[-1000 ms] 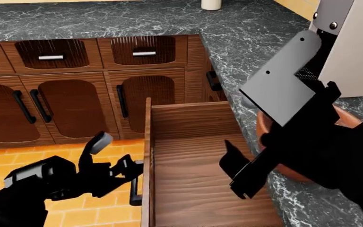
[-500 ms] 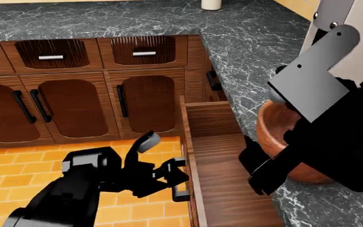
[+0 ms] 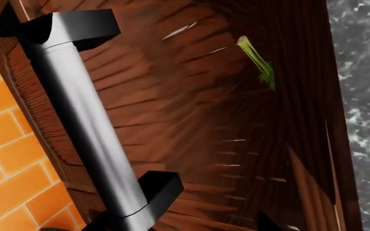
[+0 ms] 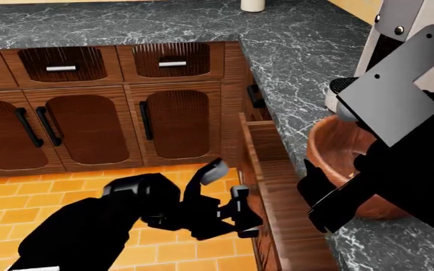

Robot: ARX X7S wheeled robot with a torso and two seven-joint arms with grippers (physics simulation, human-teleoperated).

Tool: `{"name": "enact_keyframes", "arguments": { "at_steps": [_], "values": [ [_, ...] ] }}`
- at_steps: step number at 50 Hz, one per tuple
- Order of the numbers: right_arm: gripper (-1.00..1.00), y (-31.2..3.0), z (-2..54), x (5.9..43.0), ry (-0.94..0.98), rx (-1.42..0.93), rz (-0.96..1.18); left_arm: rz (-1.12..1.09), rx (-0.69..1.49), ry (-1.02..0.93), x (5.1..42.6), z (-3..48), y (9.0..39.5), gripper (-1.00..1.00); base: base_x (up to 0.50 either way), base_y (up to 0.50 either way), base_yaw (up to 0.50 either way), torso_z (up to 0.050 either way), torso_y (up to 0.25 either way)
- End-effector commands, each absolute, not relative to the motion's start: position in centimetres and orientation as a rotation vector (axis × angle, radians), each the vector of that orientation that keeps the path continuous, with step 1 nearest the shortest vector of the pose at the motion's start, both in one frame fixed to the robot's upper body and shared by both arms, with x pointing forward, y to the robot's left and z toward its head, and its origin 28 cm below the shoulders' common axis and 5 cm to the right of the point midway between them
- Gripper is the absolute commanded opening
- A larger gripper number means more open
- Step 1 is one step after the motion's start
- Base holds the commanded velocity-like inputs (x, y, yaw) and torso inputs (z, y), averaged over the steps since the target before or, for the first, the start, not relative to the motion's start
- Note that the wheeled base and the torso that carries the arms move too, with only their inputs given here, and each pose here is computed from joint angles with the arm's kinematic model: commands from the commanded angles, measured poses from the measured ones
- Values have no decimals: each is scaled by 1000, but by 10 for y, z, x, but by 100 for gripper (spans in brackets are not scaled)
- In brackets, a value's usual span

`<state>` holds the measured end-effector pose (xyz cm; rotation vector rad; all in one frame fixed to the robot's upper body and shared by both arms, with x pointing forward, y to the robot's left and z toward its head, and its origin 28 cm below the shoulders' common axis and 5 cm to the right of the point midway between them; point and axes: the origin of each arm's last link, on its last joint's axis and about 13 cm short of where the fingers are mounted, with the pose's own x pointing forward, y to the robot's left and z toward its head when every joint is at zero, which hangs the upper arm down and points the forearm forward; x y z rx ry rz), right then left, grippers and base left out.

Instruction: Place the bar in the bowl and close the drawer.

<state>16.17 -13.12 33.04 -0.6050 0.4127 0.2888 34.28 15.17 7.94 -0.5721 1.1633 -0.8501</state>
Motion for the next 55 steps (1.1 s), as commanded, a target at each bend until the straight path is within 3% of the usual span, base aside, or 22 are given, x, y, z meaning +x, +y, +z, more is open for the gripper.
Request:
{"name": "enact_keyframes", "arguments": {
  "at_steps": [1, 13, 22, 32, 41, 55],
  "values": [
    [100, -130, 332, 160, 409, -613, 287, -903, -697, 1182, 336, 86, 128, 100, 0, 0, 0, 0, 0],
    [100, -128, 331, 161, 410, -615, 292, -864, -571, 1124, 354, 92, 163, 100, 0, 0, 0, 0, 0],
    [100, -119, 328, 168, 410, -628, 333, -753, -521, 991, 364, 110, 227, 100, 0, 0, 0, 0, 0],
    [100, -103, 322, 181, 418, -654, 406, -583, -545, 770, 297, 150, 299, 100, 0, 0, 0, 0, 0],
    [100, -80, 315, 196, 444, -667, 435, -351, -536, 584, 240, 129, 351, 100, 0, 0, 0, 0, 0],
    [100, -20, 293, 191, 431, -764, 361, -283, -651, 543, 211, 109, 377, 100, 0, 0, 0, 0, 0]
  ]
}}
